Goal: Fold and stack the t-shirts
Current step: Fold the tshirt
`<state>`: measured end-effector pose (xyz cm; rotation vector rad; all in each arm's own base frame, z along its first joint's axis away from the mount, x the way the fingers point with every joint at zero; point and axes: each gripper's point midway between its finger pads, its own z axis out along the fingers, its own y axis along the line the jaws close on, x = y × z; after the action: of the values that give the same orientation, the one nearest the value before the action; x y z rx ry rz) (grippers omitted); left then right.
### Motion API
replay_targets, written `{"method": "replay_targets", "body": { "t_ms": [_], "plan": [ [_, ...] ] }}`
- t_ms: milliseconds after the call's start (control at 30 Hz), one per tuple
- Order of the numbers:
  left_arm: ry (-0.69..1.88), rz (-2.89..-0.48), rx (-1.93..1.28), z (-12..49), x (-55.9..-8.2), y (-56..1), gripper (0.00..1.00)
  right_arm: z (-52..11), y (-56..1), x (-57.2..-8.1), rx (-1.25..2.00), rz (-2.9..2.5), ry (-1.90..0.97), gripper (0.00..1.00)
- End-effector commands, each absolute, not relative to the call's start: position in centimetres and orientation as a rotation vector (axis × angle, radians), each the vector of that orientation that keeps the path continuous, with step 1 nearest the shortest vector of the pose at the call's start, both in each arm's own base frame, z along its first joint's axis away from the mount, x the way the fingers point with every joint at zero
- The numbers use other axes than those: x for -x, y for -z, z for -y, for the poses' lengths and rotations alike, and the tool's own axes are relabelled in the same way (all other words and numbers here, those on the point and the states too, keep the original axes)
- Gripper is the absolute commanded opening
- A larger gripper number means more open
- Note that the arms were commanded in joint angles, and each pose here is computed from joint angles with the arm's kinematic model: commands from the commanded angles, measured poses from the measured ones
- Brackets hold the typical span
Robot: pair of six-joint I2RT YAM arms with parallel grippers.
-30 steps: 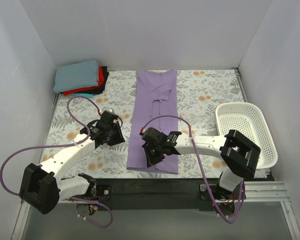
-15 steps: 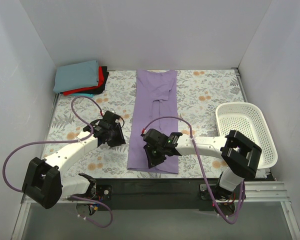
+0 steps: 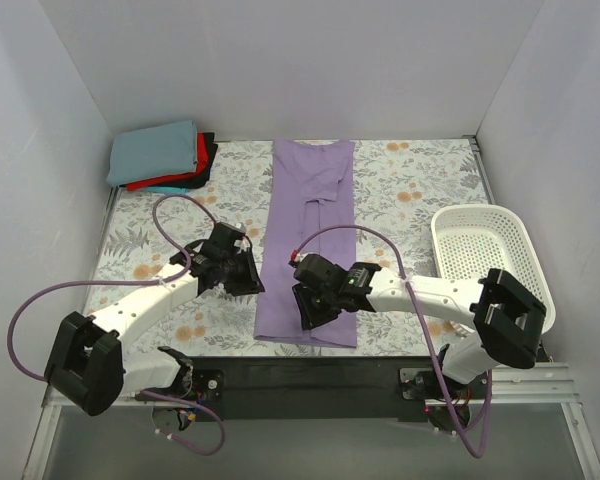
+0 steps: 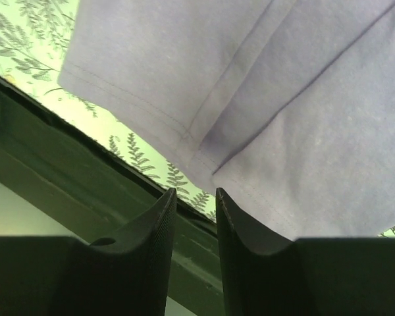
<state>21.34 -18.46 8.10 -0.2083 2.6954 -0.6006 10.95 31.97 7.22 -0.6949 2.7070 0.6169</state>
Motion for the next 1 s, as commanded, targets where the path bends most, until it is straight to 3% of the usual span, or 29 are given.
{"method": "replay_targets", "body": {
  "t_ms": [0, 733, 833, 967],
  "plan": [
    [0.660, -2.720, 0.155, 19.7, -20.2, -7.5, 0.20, -31.0, -5.8, -10.8, 0.712, -2.743, -0.529, 0.36],
    [0.667, -2.723, 0.144, 19.5, -19.8, -7.2, 0.19, -31.0, -2.8, -10.4, 0.791, -2.782, -0.397, 0.34],
    [0.670, -2.723, 0.141, 19.6, -19.8, -7.2, 0.19, -30.8, -2.7, -10.4, 0.790, -2.784, -0.382, 0.26],
    [0.676, -2.720, 0.139, 19.6, -19.7, -7.3, 0.19, -30.8, -2.8, -10.4, 0.785, -2.785, -0.378, 0.08]
  ]
}}
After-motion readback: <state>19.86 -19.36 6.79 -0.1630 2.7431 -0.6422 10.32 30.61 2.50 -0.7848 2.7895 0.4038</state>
